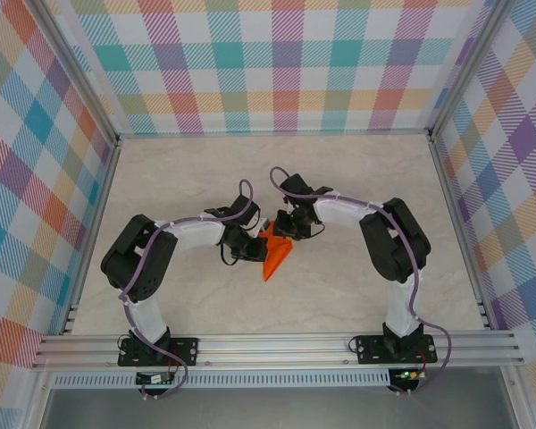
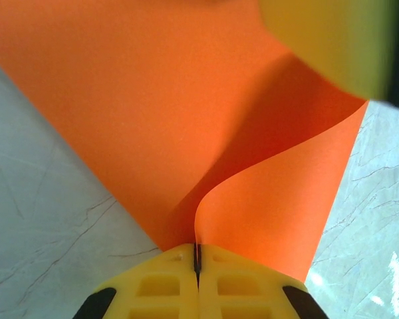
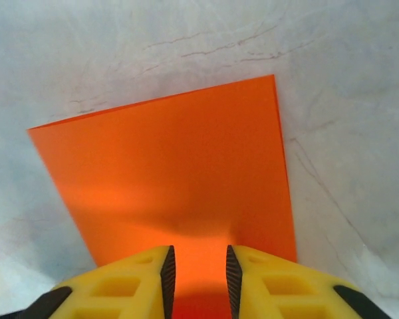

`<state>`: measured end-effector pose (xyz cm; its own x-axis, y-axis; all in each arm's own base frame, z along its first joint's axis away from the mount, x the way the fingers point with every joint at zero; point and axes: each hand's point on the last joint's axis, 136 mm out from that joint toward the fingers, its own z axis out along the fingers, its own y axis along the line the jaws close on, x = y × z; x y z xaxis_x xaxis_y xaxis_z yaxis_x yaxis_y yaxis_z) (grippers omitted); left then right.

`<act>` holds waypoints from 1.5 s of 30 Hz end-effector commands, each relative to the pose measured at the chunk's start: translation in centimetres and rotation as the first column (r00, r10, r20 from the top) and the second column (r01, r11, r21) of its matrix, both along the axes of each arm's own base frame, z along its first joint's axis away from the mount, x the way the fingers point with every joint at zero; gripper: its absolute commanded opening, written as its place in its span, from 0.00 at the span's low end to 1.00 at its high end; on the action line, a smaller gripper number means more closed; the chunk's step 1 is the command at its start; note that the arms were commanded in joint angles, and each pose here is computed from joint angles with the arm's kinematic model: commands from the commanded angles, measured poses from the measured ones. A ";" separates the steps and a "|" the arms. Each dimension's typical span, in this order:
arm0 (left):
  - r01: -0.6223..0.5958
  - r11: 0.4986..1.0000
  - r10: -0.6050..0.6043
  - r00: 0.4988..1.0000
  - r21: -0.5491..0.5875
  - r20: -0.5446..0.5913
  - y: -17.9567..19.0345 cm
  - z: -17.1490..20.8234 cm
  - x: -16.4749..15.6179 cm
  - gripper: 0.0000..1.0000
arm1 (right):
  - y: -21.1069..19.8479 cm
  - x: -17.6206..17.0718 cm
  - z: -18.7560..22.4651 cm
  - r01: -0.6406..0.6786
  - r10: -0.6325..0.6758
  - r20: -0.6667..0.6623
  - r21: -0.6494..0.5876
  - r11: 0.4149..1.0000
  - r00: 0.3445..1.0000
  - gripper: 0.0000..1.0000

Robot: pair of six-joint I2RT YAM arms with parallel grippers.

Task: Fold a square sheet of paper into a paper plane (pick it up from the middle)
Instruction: Third fold the triangle at the center of the table.

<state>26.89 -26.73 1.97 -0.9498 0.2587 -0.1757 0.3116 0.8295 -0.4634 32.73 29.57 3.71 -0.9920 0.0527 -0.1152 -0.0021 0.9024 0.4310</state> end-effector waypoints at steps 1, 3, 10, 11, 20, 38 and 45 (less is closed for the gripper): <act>0.009 1.000 -0.008 0.999 0.023 -0.047 0.5 -1.3 -1.0 0.05 | -0.6 0.3 4.9 0.024 -0.028 0.091 0.039 0.999 0.995 0.32; 0.009 1.000 -0.008 0.999 0.022 -0.049 0.6 -1.3 -1.0 0.05 | -0.9 -0.4 5.7 0.037 -0.044 0.102 0.068 0.997 0.994 0.30; 0.009 1.000 -0.008 0.999 0.019 -0.049 0.6 -1.4 -1.1 0.05 | 1.3 -6.1 6.0 0.043 -0.062 0.045 0.337 0.941 0.997 0.02; 0.010 1.000 -0.009 0.999 0.020 -0.049 0.6 -1.4 -1.2 0.05 | 1.7 -6.9 5.9 0.038 -0.057 0.043 0.346 0.937 0.997 0.00; 0.018 1.000 -0.017 0.998 0.022 -0.059 0.8 -1.7 -1.6 0.05 | 6.0 -12.2 2.0 -0.001 0.016 -0.046 0.299 0.954 0.999 0.00; 0.023 1.000 -0.023 0.998 0.014 -0.061 0.7 -1.6 -1.7 0.05 | 3.4 -13.9 -1.3 0.001 0.012 -0.093 0.140 0.990 0.996 0.02; 0.026 1.000 -0.025 0.998 0.013 -0.064 0.7 -1.7 -1.8 0.05 | 2.4 -14.4 -1.8 0.015 -0.003 -0.100 0.123 0.992 0.995 0.03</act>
<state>26.69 -27.08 1.94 -0.9479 0.2630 -0.1798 0.3180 0.8138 -0.4864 18.95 32.95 2.34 -0.9978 0.0660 -0.0101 0.0488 0.8241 0.5643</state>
